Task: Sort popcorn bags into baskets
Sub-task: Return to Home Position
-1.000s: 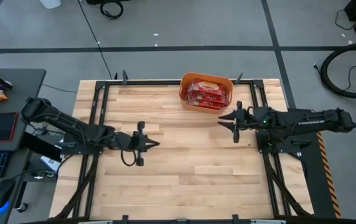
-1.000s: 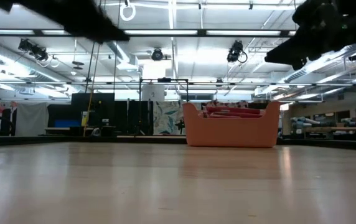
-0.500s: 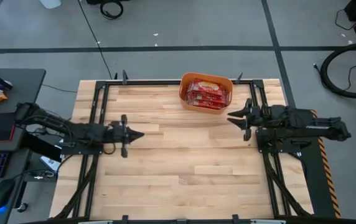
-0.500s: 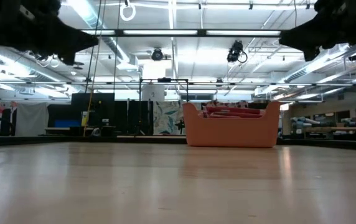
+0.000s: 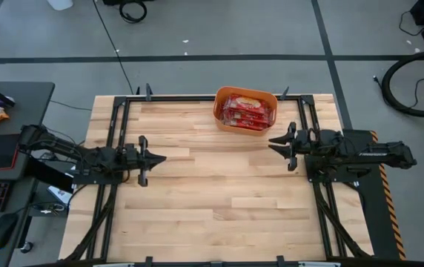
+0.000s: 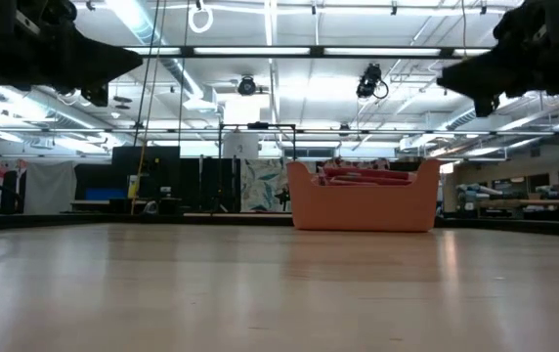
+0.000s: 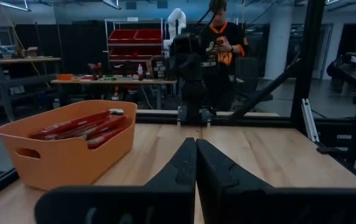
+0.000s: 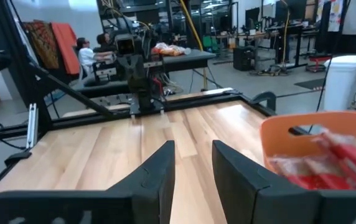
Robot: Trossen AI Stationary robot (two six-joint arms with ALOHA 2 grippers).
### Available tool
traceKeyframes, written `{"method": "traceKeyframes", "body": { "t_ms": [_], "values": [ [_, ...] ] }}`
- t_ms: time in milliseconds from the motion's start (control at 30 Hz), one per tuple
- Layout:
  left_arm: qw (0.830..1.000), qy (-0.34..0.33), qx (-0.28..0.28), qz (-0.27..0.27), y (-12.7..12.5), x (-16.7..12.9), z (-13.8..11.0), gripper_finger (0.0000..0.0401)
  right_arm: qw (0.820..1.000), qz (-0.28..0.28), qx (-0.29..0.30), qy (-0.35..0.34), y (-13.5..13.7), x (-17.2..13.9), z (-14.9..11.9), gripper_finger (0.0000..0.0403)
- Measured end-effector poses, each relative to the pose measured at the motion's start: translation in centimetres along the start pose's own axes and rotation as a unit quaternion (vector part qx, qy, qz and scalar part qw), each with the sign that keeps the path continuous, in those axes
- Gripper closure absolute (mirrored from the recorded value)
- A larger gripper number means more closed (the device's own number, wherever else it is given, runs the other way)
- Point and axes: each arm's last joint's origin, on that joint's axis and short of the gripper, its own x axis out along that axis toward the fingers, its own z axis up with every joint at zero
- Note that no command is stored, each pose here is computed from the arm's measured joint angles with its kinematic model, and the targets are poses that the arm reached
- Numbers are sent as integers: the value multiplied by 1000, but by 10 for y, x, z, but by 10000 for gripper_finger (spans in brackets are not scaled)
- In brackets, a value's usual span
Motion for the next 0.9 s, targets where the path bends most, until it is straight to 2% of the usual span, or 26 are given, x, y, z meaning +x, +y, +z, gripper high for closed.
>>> {"method": "traceKeyframes", "body": {
  "t_ms": [200,400,767,900],
  "values": [
    [1000,-4,23,0,0,-1,1,396,1000,-1,1,15,-3,2,-28,292],
    [998,-38,47,5,2,-5,9,396,999,-4,19,35,-4,-1,-35,292],
    [998,-41,40,5,6,-14,11,396,999,-1,29,-40,-4,-13,-22,292],
    [998,-55,31,8,8,-17,14,396,999,-4,19,-34,-3,-16,-14,292]
  ]
}}
